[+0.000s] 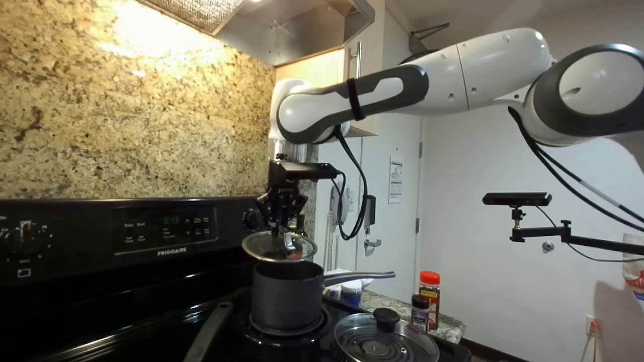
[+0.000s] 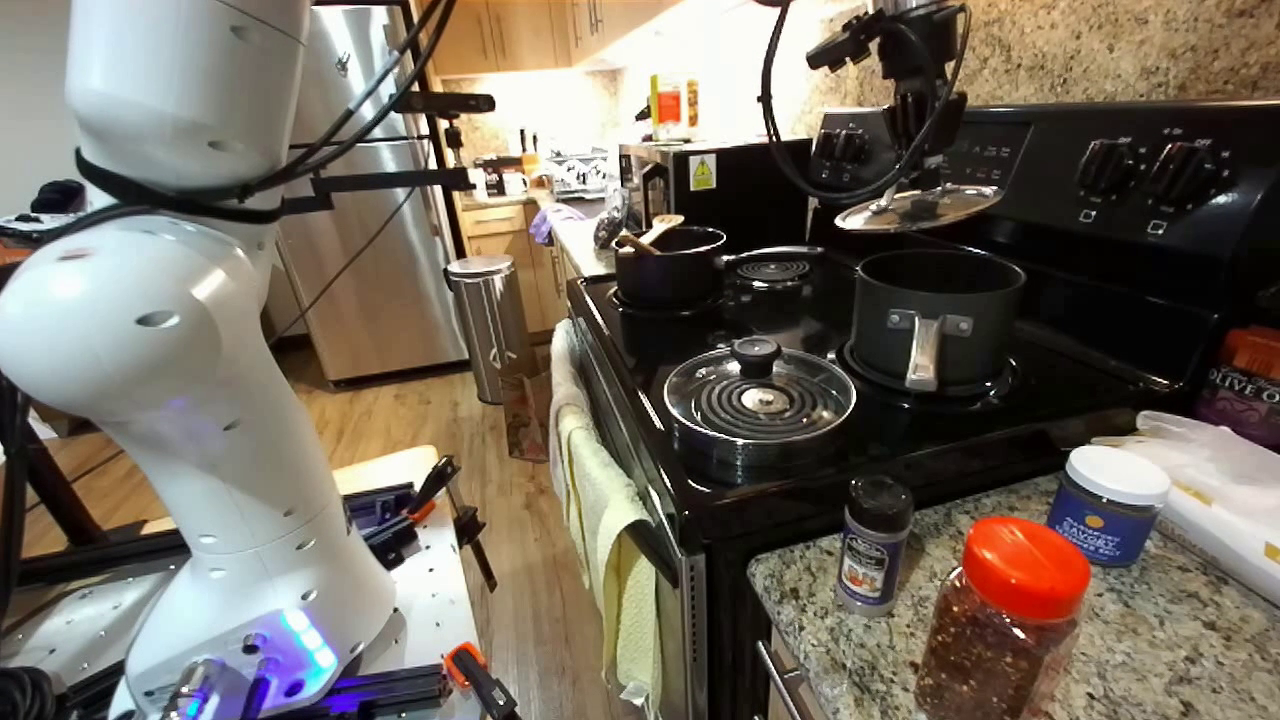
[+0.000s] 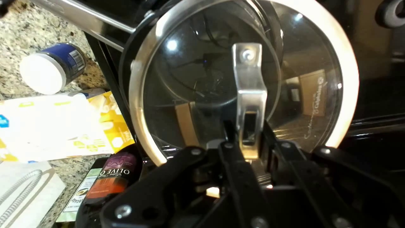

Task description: Remove the lid from the stove and put it on top of the pot on the upper right plate

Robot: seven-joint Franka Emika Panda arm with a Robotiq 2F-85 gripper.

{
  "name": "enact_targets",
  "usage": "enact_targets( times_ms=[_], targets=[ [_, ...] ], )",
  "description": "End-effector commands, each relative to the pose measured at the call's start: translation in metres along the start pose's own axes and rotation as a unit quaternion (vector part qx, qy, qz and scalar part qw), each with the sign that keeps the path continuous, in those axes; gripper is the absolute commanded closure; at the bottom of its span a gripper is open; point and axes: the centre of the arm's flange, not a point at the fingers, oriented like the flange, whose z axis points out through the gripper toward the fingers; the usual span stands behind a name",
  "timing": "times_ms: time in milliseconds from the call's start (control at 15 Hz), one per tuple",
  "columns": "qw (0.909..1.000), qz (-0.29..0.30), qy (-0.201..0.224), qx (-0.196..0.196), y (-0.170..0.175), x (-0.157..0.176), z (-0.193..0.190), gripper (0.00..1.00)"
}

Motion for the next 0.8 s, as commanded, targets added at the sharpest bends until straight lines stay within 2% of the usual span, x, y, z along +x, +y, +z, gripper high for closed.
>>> enact_targets(
  times_ms=[0,67,333,400,733],
  targets=[
    [0.9997,-0.001,0.008,0.021,-0.003,0.016,-0.008,0.95],
    [1.0000,0.002,0.000,0.005,-0.001,0.003,0.000,0.79],
    [1.0000,0.002,0.002,0.006,-0.003,0.005,0.001,0.79],
    [1.0000,0.002,0.002,0.006,-0.003,0.005,0.002,0.95],
    [0.9978,0.066,-0.013,-0.002,0.025,0.013,0.014,0.95]
  ],
)
